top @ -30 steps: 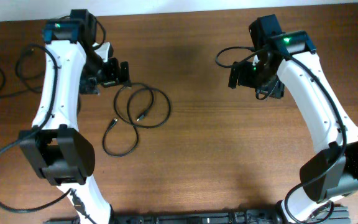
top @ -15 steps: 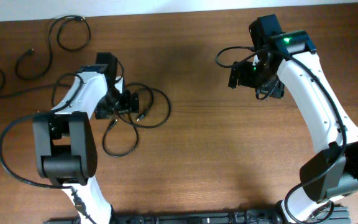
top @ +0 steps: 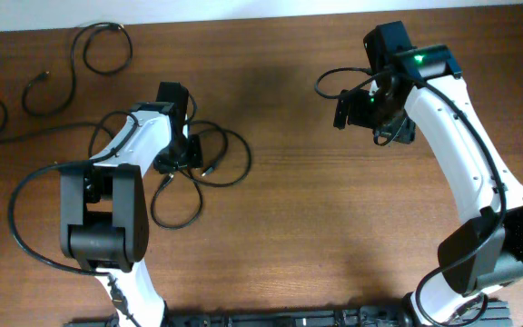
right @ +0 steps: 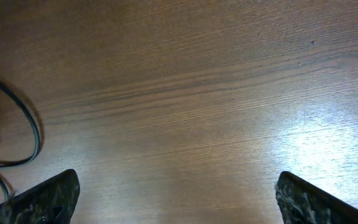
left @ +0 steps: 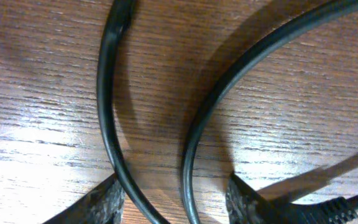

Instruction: Untangle cables

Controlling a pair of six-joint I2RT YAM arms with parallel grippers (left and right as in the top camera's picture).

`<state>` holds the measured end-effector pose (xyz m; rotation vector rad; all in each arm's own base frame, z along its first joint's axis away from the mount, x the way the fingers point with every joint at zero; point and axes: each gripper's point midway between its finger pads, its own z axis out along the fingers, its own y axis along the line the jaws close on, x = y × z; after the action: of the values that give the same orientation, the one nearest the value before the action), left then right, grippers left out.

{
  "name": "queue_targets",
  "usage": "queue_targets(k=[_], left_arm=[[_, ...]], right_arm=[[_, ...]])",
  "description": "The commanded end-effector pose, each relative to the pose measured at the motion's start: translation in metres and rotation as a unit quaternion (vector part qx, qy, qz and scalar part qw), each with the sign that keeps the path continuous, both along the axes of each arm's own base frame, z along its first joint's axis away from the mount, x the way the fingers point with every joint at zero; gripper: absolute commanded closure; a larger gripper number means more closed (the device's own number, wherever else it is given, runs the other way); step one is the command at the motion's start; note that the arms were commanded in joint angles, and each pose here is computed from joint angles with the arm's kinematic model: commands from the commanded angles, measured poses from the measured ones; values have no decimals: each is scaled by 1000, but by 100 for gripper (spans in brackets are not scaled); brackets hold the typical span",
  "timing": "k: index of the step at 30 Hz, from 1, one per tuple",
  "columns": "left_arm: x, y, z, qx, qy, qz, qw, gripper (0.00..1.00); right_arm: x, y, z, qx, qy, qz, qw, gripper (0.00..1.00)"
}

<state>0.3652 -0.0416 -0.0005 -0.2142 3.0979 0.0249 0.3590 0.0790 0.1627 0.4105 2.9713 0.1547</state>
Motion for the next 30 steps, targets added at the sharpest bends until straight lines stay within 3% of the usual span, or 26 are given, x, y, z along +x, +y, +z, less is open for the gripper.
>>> queue_targets(k=[1,2,7,9,14,18,23,26,30], left_arm=[[-5,0,-1,0,2,1,1000,50],[-5,0,-2,0,3,1,1000,51],[-14,2,-12,1,11,1,1000,78],[-14,2,-12,1,11,1,1000,100],[2,0,19,-4,-23,2,1000,100],[17,-7,99,-28,-120,0,992,100],[8,-10,204,-58,-262,-6,963,100],[5,-4,204,-44,-260,-2,965,100],[2,-7,164,-43,-191,-3,981,100]], right_arm=[[1,-2,0,-4,-1,-4,1000,1],[1,-2,0,-4,-1,-4,1000,2],[1,-2,0,-4,-1,-4,1000,2],[1,-2,0,-4,-1,-4,1000,2],[1,-2,0,-4,-1,-4,1000,2],[1,-2,0,-4,-1,-4,1000,2],[1,-2,0,-4,-1,-4,1000,2],[1,-2,0,-4,-1,-4,1000,2],[1,-2,0,-4,-1,-4,1000,2]])
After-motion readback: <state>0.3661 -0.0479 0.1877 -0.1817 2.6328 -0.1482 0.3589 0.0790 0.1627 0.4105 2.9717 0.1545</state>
